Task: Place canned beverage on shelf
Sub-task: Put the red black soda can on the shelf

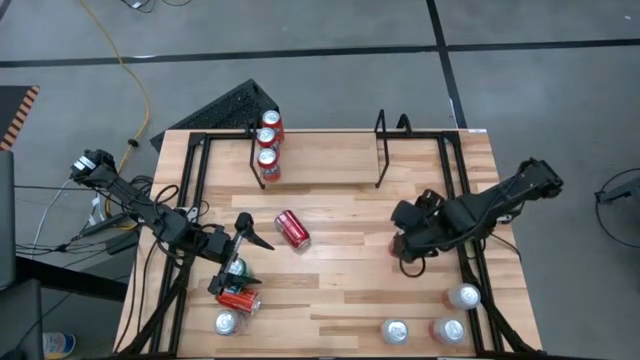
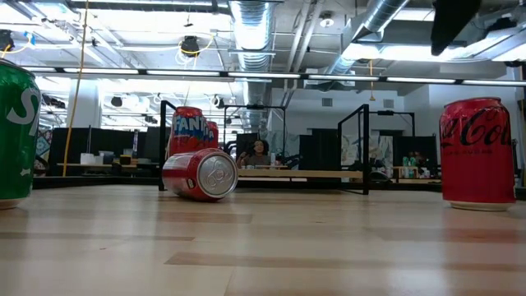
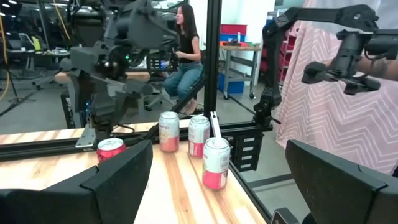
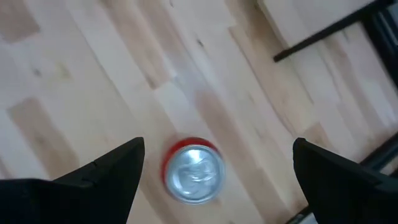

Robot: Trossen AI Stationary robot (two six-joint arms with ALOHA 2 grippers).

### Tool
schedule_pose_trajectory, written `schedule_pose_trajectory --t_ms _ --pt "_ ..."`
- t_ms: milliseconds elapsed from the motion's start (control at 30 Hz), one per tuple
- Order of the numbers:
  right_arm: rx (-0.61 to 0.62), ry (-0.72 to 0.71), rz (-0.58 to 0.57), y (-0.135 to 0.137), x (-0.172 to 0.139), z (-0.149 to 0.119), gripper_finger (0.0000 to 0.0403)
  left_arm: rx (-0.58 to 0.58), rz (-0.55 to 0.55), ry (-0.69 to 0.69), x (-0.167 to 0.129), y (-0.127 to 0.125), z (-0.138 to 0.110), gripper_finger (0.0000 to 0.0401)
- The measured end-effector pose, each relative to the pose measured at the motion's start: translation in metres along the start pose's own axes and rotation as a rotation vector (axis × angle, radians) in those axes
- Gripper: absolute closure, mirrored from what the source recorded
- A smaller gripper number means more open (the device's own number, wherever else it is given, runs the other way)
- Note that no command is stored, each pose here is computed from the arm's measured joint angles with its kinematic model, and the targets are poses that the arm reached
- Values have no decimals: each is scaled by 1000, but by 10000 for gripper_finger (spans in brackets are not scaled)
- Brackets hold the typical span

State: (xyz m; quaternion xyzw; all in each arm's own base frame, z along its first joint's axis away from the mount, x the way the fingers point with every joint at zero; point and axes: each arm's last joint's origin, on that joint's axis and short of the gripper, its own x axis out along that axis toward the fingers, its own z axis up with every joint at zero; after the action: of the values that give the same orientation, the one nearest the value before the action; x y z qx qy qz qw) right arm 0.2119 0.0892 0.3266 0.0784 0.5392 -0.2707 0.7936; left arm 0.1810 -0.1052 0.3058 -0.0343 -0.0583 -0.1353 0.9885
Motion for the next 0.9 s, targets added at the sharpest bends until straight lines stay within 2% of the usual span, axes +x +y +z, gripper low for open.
schedule_pose_trajectory --t_ms 233,467,667,900 --pt "-10 39 -47 -6 15 -6 19 11 0 2 0 0 0 46" --pt "-46 137 -46 -5 35 -17 19 13 -1 7 0 0 -1 46" --pt "-95 110 29 1 37 -13 19 13 -1 8 0 0 -1 46" --pt "-116 128 15 -4 40 -8 19 12 -1 8 0 0 -1 46"
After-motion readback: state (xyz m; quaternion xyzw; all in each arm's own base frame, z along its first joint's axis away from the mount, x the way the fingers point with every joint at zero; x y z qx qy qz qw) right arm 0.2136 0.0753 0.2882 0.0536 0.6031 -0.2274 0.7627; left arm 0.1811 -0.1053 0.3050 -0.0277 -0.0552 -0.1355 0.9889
